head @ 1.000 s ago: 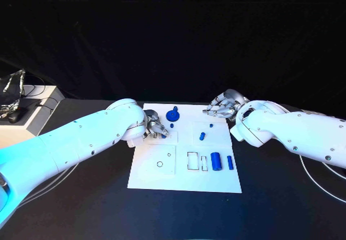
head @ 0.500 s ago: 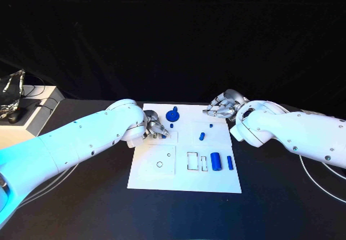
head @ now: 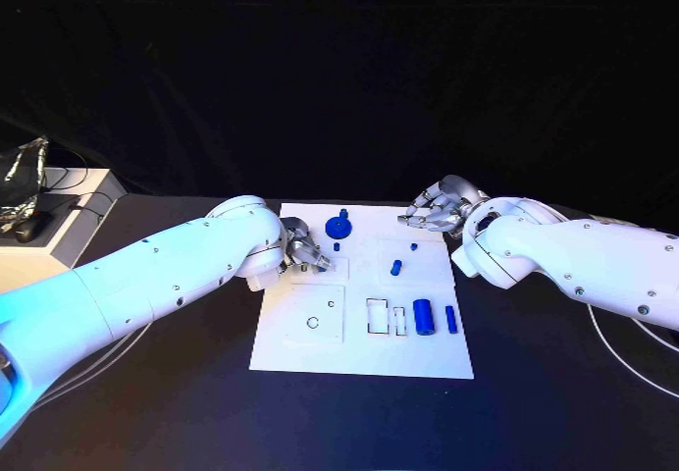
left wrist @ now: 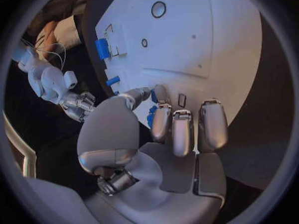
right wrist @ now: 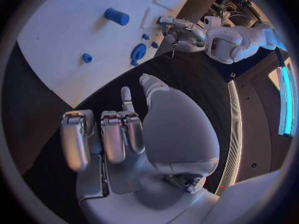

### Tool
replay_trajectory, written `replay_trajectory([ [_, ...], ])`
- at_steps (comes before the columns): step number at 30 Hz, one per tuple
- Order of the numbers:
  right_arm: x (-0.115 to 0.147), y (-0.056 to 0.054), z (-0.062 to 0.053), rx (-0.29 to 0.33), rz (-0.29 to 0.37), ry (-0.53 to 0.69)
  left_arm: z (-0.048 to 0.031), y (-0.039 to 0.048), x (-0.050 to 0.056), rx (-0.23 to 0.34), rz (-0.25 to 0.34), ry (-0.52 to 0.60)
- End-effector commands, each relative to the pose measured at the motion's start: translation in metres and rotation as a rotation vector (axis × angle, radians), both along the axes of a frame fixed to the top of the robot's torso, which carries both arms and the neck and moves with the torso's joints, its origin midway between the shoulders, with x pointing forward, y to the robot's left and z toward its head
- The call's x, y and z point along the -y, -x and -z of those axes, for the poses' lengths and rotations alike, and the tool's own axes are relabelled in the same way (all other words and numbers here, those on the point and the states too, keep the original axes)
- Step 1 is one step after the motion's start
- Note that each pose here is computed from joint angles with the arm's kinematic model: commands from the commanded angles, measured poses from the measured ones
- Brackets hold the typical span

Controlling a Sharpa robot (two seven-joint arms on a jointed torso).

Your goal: Assemble the parts on the task board

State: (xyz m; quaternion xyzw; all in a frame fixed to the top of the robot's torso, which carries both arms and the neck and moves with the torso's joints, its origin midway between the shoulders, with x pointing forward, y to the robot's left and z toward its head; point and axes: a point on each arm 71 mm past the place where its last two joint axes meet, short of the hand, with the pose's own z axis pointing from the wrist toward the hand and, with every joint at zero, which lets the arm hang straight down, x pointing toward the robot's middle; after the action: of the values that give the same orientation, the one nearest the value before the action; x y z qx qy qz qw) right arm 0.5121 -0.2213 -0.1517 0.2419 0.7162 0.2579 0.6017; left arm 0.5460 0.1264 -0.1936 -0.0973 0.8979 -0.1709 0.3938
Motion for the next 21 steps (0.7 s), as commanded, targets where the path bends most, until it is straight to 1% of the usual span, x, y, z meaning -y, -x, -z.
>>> replay_trajectory([
  [1,-0.0006,0.0002,-0.0005,0.008,-0.012,0.003,0.0001,0.0022,0.0035,-0.009,0.021,0.001],
  [11,0.0002,0.0002,-0.0007,0.010,-0.010,0.002,-0.0018,0.0027,0.0013,0.005,0.017,0.001],
  [21,0.0016,0.0002,-0.0007,0.011,-0.006,0.002,-0.0041,0.0054,-0.0016,0.013,0.028,-0.016],
])
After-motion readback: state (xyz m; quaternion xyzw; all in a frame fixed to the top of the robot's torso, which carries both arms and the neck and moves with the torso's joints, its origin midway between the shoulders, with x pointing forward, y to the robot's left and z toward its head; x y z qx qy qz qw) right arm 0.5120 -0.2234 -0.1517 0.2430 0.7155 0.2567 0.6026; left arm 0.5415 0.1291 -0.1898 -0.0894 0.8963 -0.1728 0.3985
